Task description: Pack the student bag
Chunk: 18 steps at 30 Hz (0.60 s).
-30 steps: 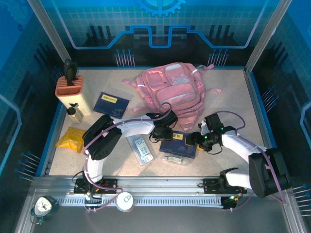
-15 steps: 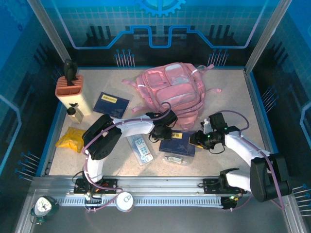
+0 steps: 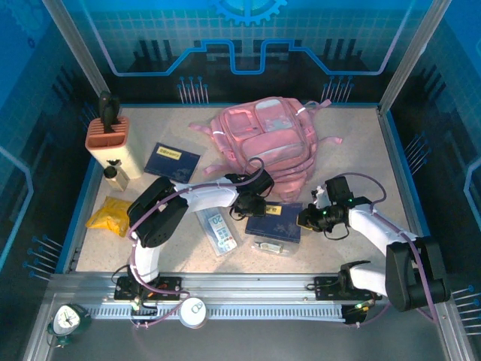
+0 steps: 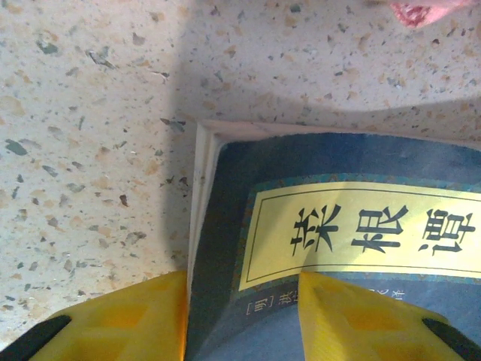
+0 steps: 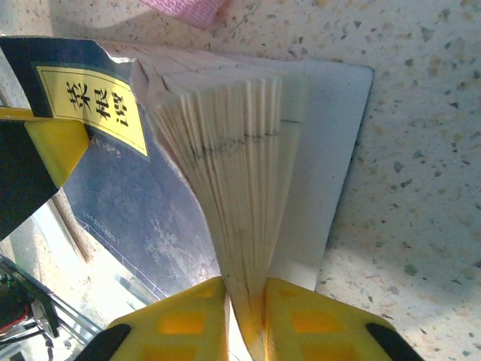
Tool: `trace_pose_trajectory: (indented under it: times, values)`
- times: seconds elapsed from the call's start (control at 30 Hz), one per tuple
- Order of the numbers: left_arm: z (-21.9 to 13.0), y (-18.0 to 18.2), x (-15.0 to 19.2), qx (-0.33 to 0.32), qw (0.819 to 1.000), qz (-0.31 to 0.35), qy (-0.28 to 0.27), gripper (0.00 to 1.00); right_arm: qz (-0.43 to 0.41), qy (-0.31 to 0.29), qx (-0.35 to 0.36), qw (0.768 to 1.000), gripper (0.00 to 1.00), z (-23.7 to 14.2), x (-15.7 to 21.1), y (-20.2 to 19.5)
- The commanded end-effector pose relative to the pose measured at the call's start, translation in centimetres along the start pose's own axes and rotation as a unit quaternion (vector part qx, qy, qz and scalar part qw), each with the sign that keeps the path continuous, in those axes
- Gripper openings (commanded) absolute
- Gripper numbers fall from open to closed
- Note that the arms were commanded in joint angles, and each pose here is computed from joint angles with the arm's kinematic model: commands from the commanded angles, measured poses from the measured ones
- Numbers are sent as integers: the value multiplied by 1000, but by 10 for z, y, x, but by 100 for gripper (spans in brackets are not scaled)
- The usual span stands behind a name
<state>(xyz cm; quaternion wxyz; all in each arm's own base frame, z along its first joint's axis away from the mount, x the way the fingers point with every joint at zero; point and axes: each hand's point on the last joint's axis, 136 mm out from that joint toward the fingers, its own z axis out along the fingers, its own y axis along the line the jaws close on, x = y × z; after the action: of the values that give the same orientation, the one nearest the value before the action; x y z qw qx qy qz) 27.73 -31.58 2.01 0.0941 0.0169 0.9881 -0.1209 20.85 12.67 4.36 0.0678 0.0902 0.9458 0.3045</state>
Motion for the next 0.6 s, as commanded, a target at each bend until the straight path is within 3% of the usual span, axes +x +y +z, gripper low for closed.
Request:
trace_pose_trajectory:
  times: [0.0,0.2,0.57]
  values:
    - [-3,-6,4,20,1000,7,5,41,-19,-7,-43,999,12,-5,-2,16]
    - [-14,-4,-2,30,1000,-4,-4,44,-16,-12,-66,998,0,-10,-3,25]
    - [-82,27,-28,81,990,-92,-64,62,13,-34,-152,988,0,-42,-7,69]
